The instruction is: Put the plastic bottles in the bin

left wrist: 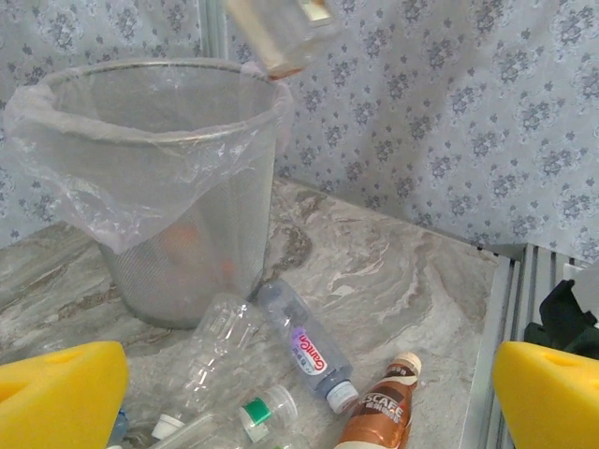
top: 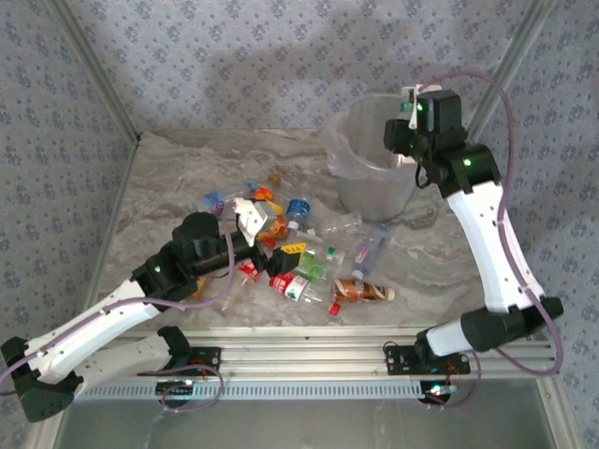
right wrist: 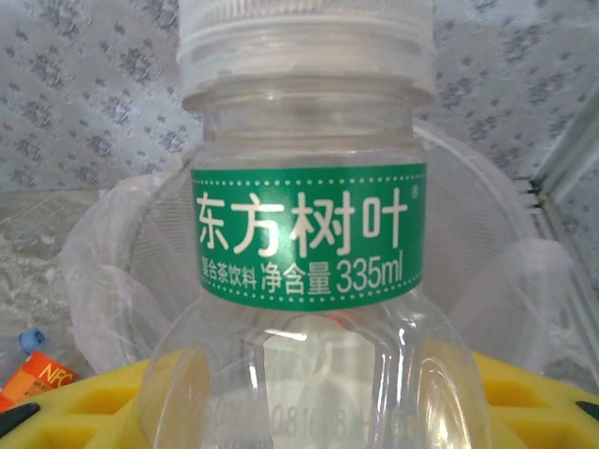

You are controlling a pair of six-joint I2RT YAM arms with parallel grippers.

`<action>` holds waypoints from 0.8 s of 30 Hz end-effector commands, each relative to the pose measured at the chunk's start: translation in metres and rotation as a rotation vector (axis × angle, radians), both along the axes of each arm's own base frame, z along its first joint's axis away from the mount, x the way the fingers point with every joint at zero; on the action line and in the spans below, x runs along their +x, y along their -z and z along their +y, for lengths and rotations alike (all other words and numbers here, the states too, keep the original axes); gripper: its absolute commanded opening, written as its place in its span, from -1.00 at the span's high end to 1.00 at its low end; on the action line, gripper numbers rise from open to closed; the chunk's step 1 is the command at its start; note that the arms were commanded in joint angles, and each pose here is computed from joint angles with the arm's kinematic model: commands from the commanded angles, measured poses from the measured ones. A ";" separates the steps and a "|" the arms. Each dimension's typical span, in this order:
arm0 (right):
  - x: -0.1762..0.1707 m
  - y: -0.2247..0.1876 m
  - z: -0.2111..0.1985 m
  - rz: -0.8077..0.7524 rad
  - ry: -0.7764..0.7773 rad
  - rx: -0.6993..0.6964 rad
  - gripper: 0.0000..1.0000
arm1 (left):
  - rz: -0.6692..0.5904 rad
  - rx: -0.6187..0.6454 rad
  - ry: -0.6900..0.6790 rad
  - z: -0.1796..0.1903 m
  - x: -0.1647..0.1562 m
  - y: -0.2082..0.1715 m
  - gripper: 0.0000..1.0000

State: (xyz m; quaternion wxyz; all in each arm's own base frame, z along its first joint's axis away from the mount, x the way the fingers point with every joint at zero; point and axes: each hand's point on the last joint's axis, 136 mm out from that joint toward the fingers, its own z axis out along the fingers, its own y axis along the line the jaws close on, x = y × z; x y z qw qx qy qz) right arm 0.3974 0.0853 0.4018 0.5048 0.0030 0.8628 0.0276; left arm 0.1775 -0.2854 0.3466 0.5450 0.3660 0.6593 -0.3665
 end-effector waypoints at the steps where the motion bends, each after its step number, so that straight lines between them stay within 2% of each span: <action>1: 0.016 0.005 0.005 0.046 -0.061 -0.011 -0.09 | -0.045 -0.046 0.037 -0.001 -0.006 -0.015 -0.99; 13: 0.080 0.068 -0.004 0.245 -0.047 0.025 -0.08 | -0.026 -0.012 0.060 -0.007 -0.006 -0.008 -0.99; 24: 0.100 0.130 -0.015 0.417 -0.004 0.049 -0.09 | -0.007 0.034 0.082 -0.012 -0.006 -0.001 -0.99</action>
